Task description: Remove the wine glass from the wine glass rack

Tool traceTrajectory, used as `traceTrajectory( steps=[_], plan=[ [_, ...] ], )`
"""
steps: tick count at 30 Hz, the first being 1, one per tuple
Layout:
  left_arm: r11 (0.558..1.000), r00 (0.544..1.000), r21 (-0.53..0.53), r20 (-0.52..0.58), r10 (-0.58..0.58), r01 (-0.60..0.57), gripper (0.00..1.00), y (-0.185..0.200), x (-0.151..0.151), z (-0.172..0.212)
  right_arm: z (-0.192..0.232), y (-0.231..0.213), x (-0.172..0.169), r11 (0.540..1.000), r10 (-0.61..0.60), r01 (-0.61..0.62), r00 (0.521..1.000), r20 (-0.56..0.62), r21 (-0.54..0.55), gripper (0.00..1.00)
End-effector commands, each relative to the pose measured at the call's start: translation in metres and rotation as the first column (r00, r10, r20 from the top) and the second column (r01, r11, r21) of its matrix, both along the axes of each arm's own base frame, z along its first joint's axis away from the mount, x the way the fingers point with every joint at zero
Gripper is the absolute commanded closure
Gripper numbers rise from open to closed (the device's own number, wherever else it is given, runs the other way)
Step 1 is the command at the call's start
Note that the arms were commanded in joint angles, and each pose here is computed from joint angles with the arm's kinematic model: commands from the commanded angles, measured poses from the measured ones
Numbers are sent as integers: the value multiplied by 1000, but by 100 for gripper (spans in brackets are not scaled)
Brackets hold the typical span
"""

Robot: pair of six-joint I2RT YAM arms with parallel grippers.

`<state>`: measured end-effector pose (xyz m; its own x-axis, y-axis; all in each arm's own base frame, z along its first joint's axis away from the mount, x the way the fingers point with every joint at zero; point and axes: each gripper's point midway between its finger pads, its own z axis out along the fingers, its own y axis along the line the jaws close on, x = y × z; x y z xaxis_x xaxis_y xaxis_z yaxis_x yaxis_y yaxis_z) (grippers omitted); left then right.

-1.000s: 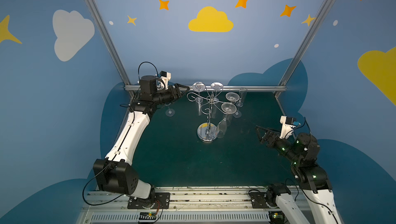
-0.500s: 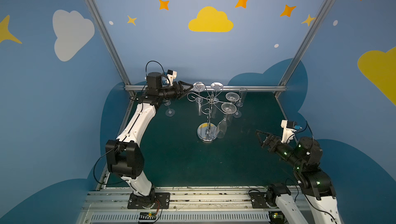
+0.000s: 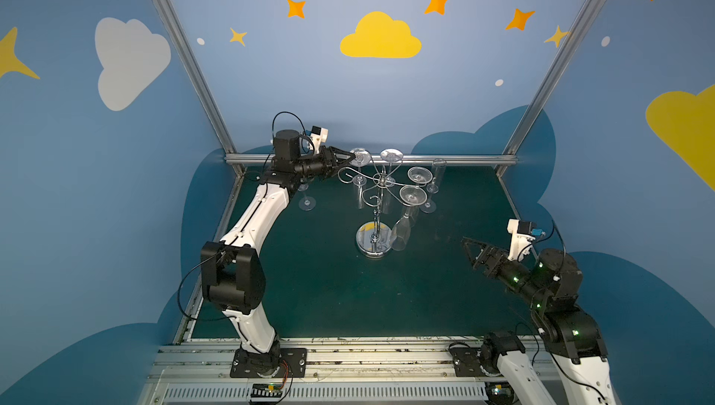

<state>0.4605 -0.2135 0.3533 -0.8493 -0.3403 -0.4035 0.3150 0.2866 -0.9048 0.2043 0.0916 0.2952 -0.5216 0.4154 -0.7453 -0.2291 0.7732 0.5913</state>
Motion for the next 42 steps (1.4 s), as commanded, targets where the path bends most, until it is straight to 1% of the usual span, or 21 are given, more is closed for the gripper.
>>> traceTrajectory(
  steps=[1,7,14,19,24,28,31,36,42],
  plan=[
    [1000,999,-9,37,-13,14,68,-2,1,10,2,-2,-2,1000,-15,15,1000,3,4,12],
    [1000,1000,-4,26,-9,9,79,-2,1,7,1,-3,-3,1000,-19,19,1000,-4,5,12],
    [1000,1000,1,28,-6,6,86,-1,0,8,-1,-4,-1,1000,-27,27,1000,-10,7,12],
    [1000,1000,-4,9,-3,3,91,1,1,6,0,-4,-1,999,-33,33,999,-9,12,12],
    [999,1000,-50,1,-1,1,97,1,-2,18,0,-5,-2,999,-37,37,999,-9,11,12],
    [994,1000,-108,15,2,0,97,2,-6,38,1,-5,-2,999,-38,38,999,-5,11,12],
    [991,999,-130,37,5,0,97,3,-10,54,1,-6,-4,999,-39,39,999,-5,9,12],
    [990,998,-142,60,18,-9,97,4,-13,75,2,-7,-6,999,-44,44,999,-2,11,12],
    [992,998,-126,59,32,-25,97,5,-6,78,2,-6,-6,999,-40,40,999,-4,13,12]
  ],
)
